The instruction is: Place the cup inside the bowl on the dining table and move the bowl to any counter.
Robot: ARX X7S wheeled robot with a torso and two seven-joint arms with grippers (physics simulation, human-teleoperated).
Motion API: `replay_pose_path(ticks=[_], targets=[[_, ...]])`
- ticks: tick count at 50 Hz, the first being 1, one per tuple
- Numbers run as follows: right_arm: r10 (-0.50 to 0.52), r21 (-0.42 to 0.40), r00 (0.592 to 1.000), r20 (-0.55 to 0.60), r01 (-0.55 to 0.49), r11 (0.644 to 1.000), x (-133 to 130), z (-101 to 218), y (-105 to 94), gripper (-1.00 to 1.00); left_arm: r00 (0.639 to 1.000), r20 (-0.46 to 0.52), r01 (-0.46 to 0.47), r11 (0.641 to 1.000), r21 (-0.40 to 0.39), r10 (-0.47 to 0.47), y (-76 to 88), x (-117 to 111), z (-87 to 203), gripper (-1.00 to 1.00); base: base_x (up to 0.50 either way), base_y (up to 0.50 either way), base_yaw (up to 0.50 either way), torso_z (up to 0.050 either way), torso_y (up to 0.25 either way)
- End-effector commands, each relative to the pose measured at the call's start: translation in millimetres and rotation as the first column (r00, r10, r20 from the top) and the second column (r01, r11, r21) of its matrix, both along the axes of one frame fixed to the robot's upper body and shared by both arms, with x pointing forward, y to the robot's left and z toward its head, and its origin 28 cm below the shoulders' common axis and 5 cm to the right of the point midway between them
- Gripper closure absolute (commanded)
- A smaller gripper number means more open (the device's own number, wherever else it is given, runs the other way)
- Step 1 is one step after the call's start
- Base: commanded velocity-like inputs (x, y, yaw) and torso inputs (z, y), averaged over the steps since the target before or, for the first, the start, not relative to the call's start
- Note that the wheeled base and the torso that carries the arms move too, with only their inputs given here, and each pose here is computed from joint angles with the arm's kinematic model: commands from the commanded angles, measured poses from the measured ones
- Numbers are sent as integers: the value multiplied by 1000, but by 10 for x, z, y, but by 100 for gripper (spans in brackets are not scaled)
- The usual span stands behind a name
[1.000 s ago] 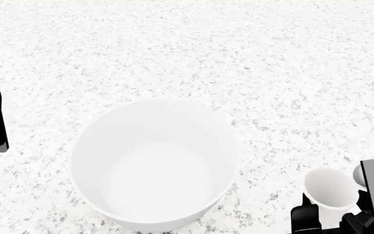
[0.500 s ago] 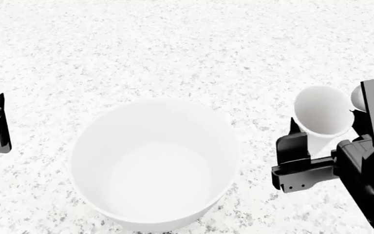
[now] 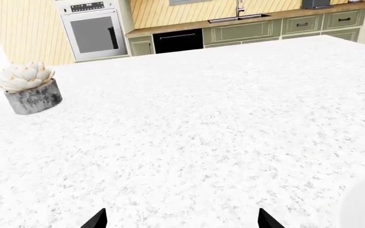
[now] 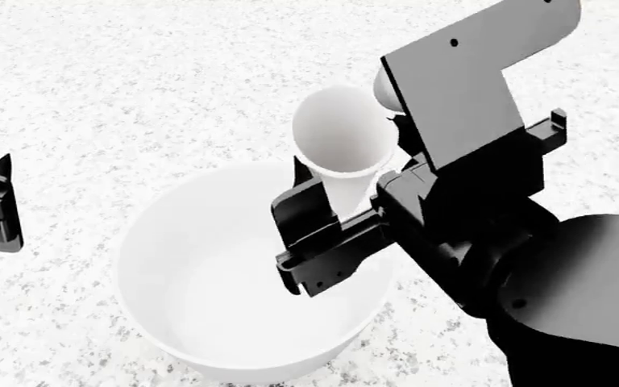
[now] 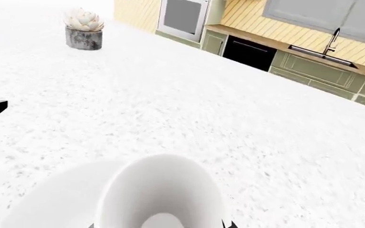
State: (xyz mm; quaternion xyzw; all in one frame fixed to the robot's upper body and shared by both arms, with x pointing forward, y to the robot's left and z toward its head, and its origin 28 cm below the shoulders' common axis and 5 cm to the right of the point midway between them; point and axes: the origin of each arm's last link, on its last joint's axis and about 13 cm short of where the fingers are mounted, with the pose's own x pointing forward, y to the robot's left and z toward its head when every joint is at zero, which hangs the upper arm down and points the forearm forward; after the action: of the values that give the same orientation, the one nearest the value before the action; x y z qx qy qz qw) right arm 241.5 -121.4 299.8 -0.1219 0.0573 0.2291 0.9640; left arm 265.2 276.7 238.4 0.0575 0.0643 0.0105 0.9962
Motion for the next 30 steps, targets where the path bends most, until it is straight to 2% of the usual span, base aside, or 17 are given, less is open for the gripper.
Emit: replay_pose_path(ticks=[1,11,29,30], targets=[[136,-53,988,-79,-141,989,126,-76,304,100,1000,3,1,1000,-2,-1,0,-1,5,-100,0,0,0,0,0],[189,-59,962,-195,-204,977,292,-324,477,100,1000,-4,-3,1000,-3,3,21,-6,-40,-100,0,0,0,0,0],[177,-78,957,-230,-200,977,340,-399,492,100,1000,-12,-10,1000,-9,10,29,2,-80,-100,0,0,0,0,0],[178,-78,956,-232,-201,976,339,-404,494,-100,1000,-14,-10,1000,-9,9,27,4,-81,-100,0,0,0,0,0]])
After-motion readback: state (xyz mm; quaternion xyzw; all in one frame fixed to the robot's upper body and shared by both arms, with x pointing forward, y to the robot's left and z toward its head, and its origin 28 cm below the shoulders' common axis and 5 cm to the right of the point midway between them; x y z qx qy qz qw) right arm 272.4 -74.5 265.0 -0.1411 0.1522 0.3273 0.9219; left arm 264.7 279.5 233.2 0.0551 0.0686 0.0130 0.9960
